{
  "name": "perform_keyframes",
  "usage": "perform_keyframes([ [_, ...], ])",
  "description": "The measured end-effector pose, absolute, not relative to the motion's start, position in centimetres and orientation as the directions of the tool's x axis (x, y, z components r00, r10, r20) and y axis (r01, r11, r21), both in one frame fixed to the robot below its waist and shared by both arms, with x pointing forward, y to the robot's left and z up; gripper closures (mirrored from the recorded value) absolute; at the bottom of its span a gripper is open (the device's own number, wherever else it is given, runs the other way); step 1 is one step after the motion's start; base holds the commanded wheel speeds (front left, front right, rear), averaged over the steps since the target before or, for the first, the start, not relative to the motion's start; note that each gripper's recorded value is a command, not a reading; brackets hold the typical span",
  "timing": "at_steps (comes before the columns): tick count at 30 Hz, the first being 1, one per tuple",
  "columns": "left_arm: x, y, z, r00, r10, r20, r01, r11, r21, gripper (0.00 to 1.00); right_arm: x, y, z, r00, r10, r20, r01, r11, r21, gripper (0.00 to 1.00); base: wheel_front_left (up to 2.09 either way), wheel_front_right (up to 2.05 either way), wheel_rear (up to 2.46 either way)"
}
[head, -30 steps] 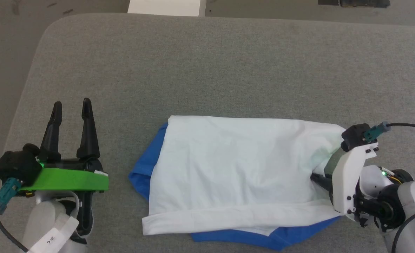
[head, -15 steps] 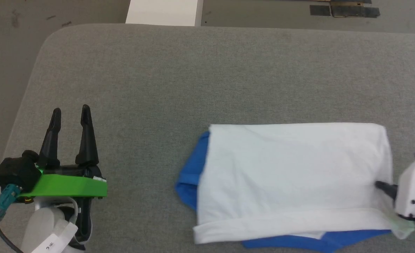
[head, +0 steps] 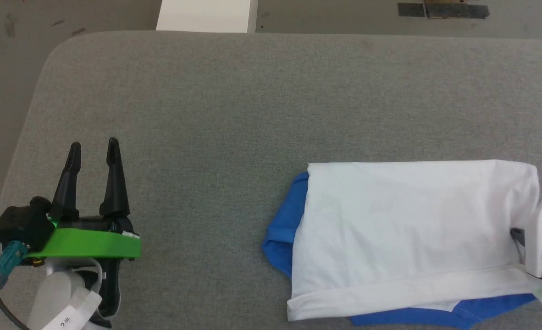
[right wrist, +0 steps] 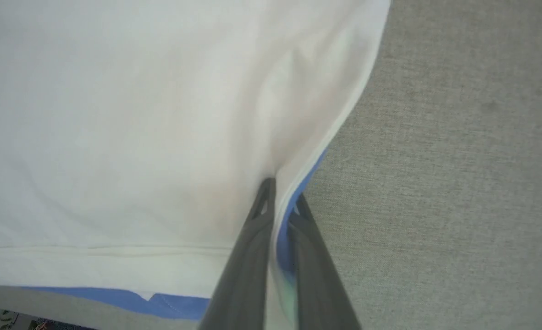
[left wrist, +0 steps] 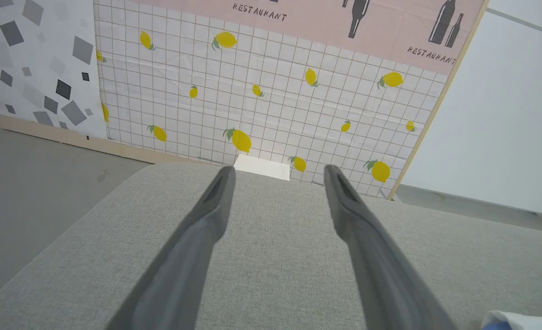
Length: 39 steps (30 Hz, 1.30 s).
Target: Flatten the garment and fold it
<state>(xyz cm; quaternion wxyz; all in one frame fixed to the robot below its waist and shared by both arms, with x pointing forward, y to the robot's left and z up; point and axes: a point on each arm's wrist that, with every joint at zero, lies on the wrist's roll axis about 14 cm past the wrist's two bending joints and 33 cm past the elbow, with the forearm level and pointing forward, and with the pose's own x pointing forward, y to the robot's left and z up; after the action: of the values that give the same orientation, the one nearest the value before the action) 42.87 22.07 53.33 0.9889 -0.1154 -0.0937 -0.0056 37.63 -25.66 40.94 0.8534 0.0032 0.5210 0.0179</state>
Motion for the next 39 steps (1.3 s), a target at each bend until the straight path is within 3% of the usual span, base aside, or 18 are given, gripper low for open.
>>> perform_keyframes([
  [9, 42.6, 21.8, 53.9, 0.979, 0.005, 0.201, 0.043, 0.972, -0.233, 0.00, 37.6, -19.2, 44.6, 0.490, 0.199, -0.849, -0.262, 0.962, 0.074, 1.00, 0.00, 0.00, 0.00],
  [18, 42.4, 22.0, 53.4, 0.982, 0.013, 0.186, 0.032, 0.971, -0.238, 0.00, 37.7, -9.8, 43.9, 0.414, 0.422, -0.807, -0.456, 0.863, 0.218, 1.00, 0.00, 0.00, 0.00],
  [27, 41.8, 23.1, 52.6, 0.986, 0.043, 0.158, -0.003, 0.970, -0.242, 0.00, 37.8, -3.2, 42.1, 0.323, 0.544, -0.775, -0.550, 0.774, 0.314, 1.00, 0.00, 0.00, 0.00],
  [34, 41.5, 23.6, 52.1, 0.988, 0.057, 0.142, -0.022, 0.970, -0.240, 0.00, 36.5, -0.5, 40.0, 0.238, 0.570, -0.786, -0.582, 0.732, 0.355, 1.00, 0.00, 0.00, 0.00],
  [38, 41.5, 23.5, 52.1, 0.988, 0.056, 0.141, -0.020, 0.970, -0.243, 0.00, 36.1, 0.1, 39.2, 0.241, 0.577, -0.781, -0.580, 0.730, 0.360, 1.00, 0.00, 0.00, 0.00],
  [39, 41.5, 23.4, 52.1, 0.988, 0.055, 0.141, -0.019, 0.970, -0.243, 0.00, 36.2, 0.3, 39.2, 0.249, 0.581, -0.775, -0.580, 0.730, 0.361, 0.79, 0.00, 0.00, 0.00],
])
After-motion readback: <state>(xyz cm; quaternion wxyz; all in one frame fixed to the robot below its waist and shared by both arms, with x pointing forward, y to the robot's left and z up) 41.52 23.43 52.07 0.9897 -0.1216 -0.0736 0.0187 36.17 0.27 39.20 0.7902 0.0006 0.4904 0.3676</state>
